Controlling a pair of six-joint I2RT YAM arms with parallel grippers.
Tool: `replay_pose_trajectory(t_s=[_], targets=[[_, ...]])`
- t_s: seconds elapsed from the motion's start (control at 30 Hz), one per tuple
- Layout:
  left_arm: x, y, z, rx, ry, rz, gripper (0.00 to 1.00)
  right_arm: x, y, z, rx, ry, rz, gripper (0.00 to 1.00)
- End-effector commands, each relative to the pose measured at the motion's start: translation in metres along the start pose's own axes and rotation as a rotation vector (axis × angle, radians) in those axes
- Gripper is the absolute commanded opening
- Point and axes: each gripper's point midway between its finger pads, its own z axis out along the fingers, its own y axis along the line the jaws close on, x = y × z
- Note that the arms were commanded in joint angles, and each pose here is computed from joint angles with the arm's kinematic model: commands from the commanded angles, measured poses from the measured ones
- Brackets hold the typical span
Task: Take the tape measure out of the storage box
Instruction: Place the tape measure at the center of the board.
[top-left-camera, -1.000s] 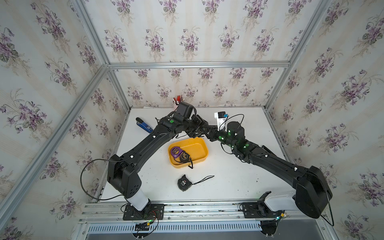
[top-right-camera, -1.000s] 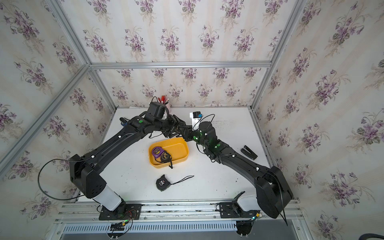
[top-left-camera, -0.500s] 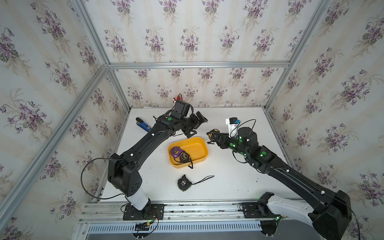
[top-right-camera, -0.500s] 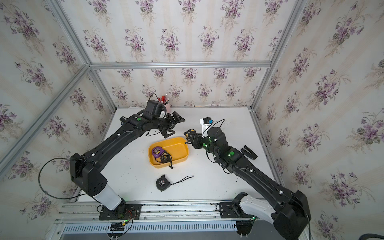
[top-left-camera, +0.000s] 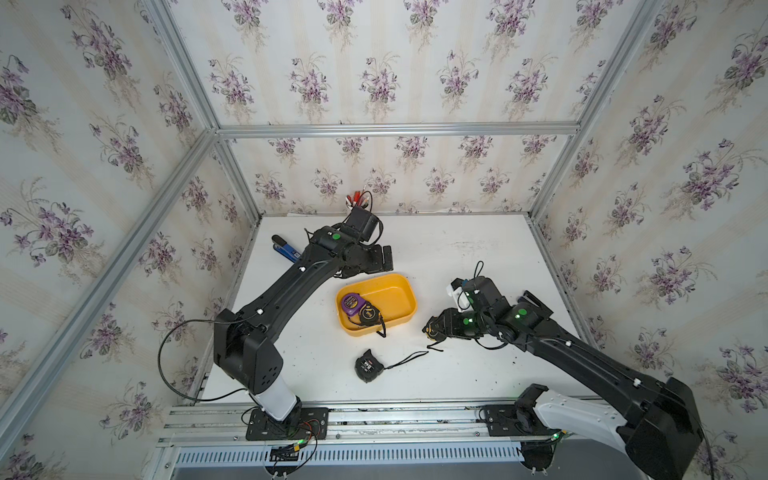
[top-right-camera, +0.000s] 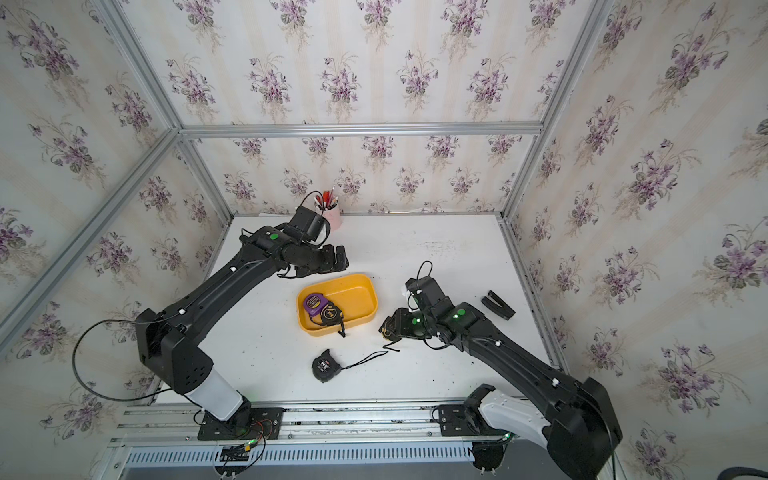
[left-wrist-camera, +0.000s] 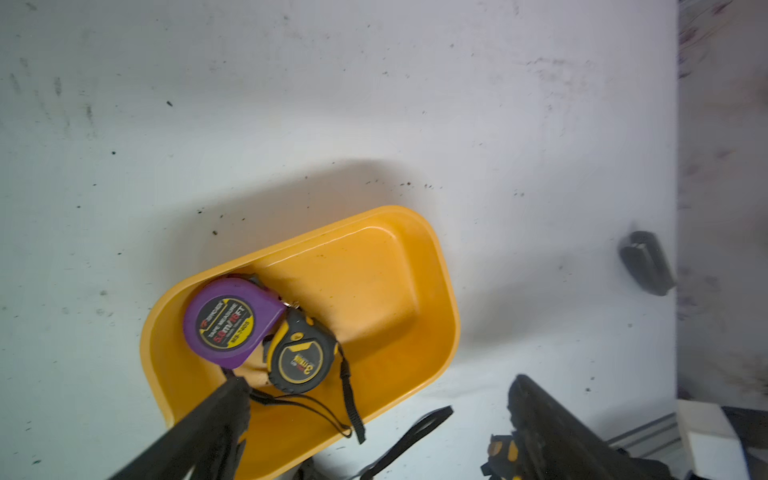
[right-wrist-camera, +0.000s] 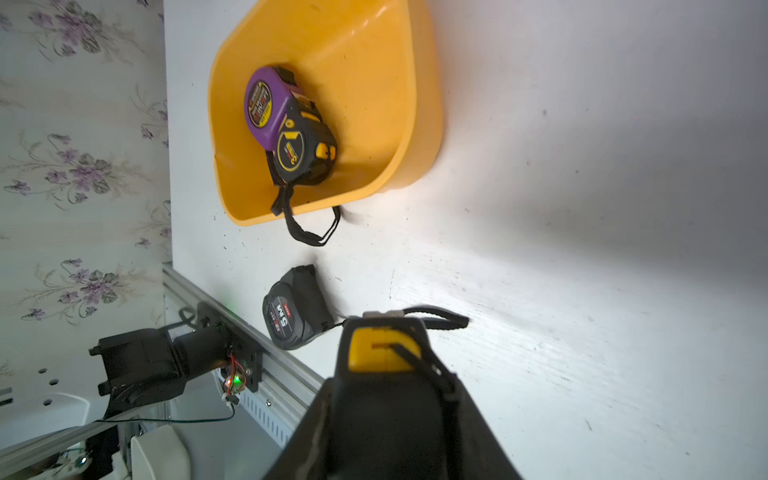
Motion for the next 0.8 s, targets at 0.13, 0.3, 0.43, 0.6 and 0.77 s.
replay_pose_trajectory(t_s=[0.13,0.3,0.43,0.6,0.77], targets=[[0.009,0.031,-0.005,-0.144,-0.023,0.096,1.00,0.008,0.033,0.026,-0.165,0.151,-0.039,0.26],[-0.002,0.032,-0.019,-0.148,-0.096,0.069,1.00,0.023,0.038,0.049,-0.149,0.260,-0.058,0.26],[-0.006,0.031,-0.027,-0.142,-0.126,0.053,1.00,0.025,0.047,0.068,-0.151,0.303,-0.073,0.26],[-0.007,0.034,-0.036,-0.151,-0.147,0.048,1.00,0.024,0.058,0.086,-0.166,0.334,-0.082,0.26],[-0.009,0.036,-0.045,-0.161,-0.160,0.046,1.00,0.031,0.053,0.098,-0.157,0.368,-0.058,0.26]])
